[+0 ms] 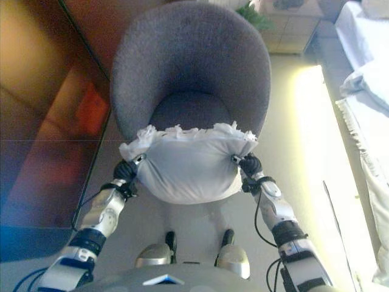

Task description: Pick up the cushion and take it to the sofa

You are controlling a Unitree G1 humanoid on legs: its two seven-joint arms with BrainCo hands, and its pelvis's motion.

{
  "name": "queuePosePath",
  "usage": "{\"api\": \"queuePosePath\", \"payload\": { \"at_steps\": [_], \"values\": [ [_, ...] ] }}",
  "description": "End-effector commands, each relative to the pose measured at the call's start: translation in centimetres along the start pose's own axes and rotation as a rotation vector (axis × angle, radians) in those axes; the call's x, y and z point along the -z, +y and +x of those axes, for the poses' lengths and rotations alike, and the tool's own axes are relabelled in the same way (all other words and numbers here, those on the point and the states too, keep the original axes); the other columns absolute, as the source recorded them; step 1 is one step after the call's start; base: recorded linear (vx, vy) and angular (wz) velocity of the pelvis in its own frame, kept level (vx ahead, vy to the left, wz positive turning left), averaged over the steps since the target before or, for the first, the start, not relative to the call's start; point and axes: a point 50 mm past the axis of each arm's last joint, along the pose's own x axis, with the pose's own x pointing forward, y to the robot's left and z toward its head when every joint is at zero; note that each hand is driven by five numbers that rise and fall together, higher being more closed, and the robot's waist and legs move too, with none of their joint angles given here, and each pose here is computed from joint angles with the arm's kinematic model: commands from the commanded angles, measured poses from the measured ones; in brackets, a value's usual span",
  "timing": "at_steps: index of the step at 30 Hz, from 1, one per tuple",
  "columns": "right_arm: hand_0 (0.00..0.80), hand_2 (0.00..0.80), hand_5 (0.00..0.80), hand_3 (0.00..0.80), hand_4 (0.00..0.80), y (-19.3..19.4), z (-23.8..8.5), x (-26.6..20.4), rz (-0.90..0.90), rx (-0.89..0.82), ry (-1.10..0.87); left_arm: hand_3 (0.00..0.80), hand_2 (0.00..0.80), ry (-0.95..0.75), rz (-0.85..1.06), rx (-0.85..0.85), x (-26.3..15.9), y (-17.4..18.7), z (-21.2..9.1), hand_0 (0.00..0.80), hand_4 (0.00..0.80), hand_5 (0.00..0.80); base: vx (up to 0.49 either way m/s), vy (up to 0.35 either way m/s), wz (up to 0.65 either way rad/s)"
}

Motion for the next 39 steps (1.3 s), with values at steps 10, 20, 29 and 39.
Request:
{"api": "queuePosePath", "payload": {
  "at_steps": [10,20,29,39],
  "values": [
    [0.8,0.8,0.8,0.8,0.8,3.3,0.0,-0.7,0.062,-0.184,-0.075,0.8,0.8,-0.147,-0.005,0.016,-2.4,0.4,-0.9,0.8,0.8,0.8,0.017,-0.074,-0.15],
    [0.8,0.8,0.8,0.8,0.8,3.6,0.3,-1.3,0.111,-0.151,-0.123,0.8,0.8,-0.144,0.058,0.105,-3.0,-2.0,0.7,0.8,0.8,0.8,0.004,0.184,0.03],
    [0.8,0.8,0.8,0.8,0.8,3.6,1.2,-2.1,0.149,-0.112,-0.165,0.8,0.8,-0.137,0.087,0.126,-4.3,-2.0,2.2,0.8,0.8,0.8,0.058,0.187,0.11],
    [0.8,0.8,0.8,0.8,0.8,0.9,1.1,-3.6,0.165,-0.057,-0.157,0.8,0.8,-0.127,0.116,0.164,-3.8,-3.7,2.6,0.8,0.8,0.8,0.295,-0.041,0.25]
  ]
}}
